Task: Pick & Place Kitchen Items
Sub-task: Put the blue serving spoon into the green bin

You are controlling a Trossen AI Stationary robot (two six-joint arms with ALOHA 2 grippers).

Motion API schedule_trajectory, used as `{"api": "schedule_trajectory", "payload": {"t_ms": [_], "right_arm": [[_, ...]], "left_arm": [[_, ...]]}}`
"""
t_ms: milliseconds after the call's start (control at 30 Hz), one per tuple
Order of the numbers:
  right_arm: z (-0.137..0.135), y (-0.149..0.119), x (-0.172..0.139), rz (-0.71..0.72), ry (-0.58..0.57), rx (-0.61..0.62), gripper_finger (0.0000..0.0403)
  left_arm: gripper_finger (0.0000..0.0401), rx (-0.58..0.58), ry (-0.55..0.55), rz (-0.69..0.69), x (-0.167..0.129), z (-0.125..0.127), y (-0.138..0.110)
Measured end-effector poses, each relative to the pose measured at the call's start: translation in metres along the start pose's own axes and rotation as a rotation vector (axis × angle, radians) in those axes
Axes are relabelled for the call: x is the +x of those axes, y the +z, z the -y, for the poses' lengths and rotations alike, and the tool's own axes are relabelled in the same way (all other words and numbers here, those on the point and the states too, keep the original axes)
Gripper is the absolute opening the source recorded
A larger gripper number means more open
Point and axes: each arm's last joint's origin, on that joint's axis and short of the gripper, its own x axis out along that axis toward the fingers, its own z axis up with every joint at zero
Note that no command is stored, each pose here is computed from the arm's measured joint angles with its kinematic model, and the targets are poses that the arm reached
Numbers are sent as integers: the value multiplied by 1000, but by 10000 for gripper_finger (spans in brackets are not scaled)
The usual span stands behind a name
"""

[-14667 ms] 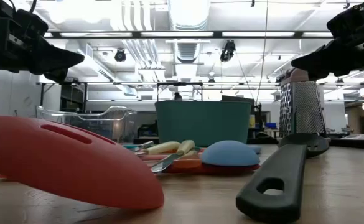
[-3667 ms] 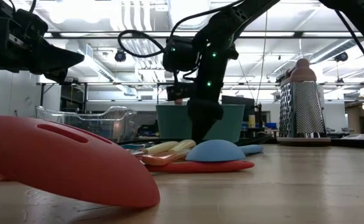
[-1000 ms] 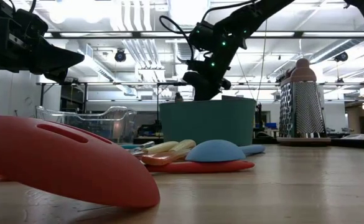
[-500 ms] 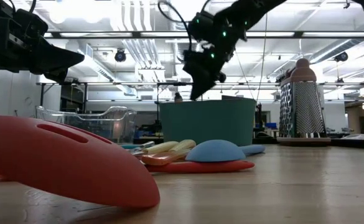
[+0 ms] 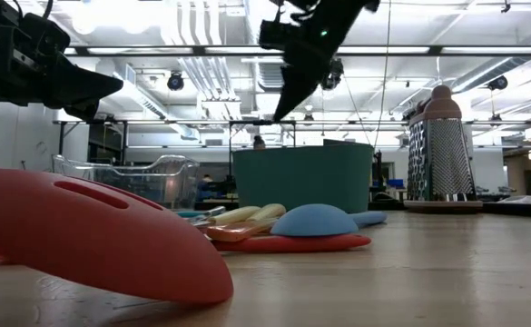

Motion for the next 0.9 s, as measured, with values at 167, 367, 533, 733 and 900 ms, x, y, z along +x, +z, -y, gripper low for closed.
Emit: {"api": "schedule_trajectory", "payload": {"t_ms": [167,367,533,733,900], "right_arm": [[-45,-10,-9,-86,77,-218,177],[-78,-22,-8,-139,193,-297,184],[-92,-34,5,-193,230,-318,171],[-101,-49,22,-267,282,-318,154],[-104,-56,31,-244,287,-324,154]], "left_arm": [[19,0,0,0,0,0,0],[19,0,0,1,0,0,0],[19,0,0,1,0,0,0],[19,0,0,1,0,0,0],[19,0,0,1,0,0,0]]}}
